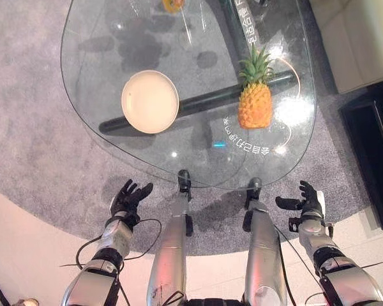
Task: Pick up the fruit to the plate
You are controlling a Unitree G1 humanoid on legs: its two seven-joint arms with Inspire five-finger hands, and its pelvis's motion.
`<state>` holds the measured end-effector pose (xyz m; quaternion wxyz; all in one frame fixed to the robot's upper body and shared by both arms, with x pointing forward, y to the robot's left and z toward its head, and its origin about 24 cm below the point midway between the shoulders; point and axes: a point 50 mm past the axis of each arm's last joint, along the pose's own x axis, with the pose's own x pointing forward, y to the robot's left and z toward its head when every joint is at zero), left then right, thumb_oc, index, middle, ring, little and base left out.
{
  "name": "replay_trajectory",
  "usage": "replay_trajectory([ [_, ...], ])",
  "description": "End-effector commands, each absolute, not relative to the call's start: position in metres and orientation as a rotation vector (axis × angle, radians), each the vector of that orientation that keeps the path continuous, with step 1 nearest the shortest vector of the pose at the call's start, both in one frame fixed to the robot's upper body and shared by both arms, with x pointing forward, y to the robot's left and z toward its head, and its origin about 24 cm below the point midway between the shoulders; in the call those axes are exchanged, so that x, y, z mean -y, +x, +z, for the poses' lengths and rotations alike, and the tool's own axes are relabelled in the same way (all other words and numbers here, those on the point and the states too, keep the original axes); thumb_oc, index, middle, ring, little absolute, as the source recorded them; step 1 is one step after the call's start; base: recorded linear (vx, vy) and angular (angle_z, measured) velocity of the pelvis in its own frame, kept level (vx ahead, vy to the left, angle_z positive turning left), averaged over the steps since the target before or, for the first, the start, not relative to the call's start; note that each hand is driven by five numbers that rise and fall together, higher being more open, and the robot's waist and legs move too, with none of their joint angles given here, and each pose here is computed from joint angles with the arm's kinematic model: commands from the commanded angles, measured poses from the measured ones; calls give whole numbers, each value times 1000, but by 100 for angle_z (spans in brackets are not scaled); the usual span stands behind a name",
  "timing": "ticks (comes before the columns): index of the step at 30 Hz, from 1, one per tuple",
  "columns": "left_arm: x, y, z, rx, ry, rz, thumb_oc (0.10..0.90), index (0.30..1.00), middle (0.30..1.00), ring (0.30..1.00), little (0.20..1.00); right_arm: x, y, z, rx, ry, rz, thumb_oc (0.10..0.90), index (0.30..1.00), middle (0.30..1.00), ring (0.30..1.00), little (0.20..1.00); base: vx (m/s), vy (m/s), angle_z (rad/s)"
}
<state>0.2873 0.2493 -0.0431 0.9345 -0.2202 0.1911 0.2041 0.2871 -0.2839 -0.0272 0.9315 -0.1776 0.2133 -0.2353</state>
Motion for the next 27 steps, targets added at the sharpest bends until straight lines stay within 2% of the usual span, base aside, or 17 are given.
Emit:
replay_trajectory([
  [1,-284,278,-37,-341,-403,582,800,900,900,900,900,301,277,-23,-397,-384,-570,800,900,900,900,900,0,0,0],
  [11,-286,275,-42,-403,-367,559,800,900,900,900,900,319,289,-1,-355,-389,-655,800,900,900,900,900,-6,-15,-2],
  [14,-287,276,-40,-400,-363,552,800,900,900,900,900,333,287,9,-326,-367,-777,800,900,900,900,900,-1,-11,1],
  [16,-289,276,-40,-399,-352,540,800,900,900,900,900,352,283,24,-270,-332,-955,800,900,900,900,900,-4,-43,3],
  [22,-285,275,-41,-401,-344,526,800,900,900,900,900,369,292,80,1,-288,-1211,800,900,900,900,900,-2,-14,2],
  [26,-283,272,-44,-404,-342,525,800,900,900,900,900,365,300,123,237,-198,-1288,800,900,900,900,900,0,0,0],
  [27,-283,270,-45,-400,-347,529,800,900,900,900,900,354,306,143,341,-166,-1287,800,900,900,900,900,0,0,0],
])
